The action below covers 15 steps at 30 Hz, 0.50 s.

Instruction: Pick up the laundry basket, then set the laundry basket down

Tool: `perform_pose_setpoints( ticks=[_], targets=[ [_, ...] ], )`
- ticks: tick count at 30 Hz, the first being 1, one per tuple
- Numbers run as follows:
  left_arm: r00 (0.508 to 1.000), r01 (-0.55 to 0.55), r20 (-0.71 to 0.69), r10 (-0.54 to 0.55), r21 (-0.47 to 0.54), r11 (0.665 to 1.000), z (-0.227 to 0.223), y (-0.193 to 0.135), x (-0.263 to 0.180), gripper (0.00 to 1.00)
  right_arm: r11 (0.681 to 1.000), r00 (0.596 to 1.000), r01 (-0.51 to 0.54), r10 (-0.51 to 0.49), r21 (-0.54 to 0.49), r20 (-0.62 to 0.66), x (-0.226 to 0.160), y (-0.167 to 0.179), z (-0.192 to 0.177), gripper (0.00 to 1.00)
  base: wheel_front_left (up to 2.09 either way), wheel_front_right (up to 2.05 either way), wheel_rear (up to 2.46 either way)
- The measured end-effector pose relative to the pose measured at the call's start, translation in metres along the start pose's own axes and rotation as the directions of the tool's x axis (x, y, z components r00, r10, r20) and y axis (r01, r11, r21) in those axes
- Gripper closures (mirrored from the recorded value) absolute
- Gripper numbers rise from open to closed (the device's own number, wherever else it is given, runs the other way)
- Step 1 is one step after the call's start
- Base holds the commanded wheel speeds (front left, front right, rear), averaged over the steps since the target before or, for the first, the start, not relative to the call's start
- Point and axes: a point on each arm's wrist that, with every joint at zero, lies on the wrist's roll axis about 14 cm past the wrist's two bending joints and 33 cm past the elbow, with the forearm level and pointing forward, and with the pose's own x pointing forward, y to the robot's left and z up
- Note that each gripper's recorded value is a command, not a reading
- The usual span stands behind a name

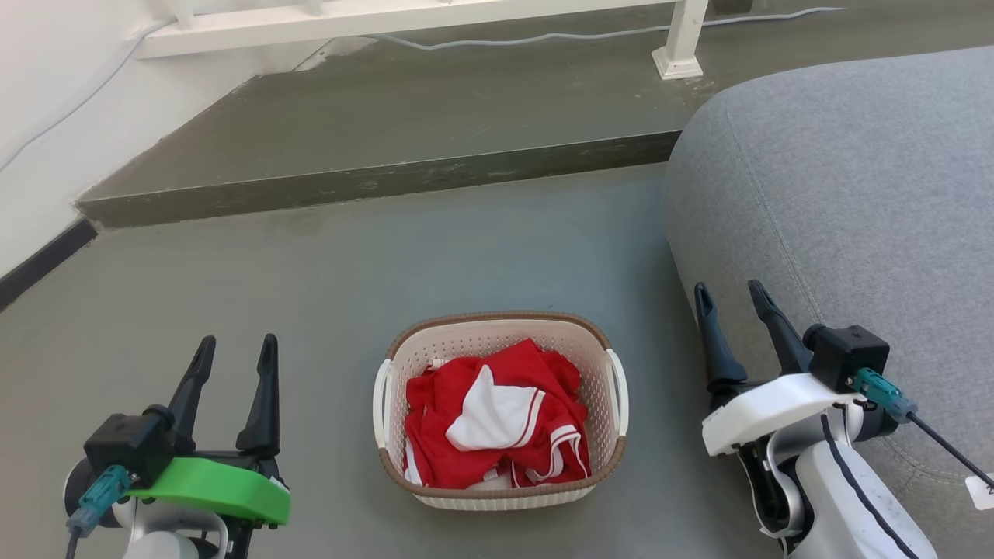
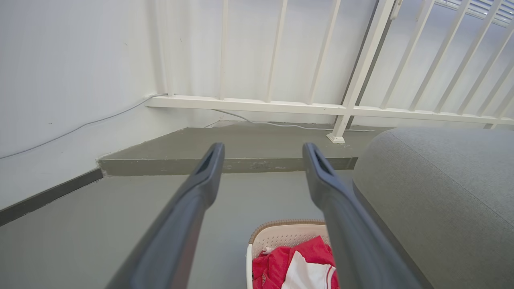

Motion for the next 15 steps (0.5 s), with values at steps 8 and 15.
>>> perform_pose_setpoints(
  ticks=[8,15],
  targets=[
    [1.000,-0.006,0.002,0.006,-0.011,1.000,-0.001,0.000,0.001,0.00,1.000,1.000,0.003,-0.003,-0.005,0.002,0.000,-0.001,0.001,0.00,0.00,0.00,0.00],
    [0.998,-0.026,-0.063,0.025,-0.028,0.999,-0.023,0.000,-0.008,1.00,1.000,0.997,0.028,-0.027,0.006,-0.076,-0.014,-0.005,-0.026,1.00,0.00,0.00,0.00]
  ],
)
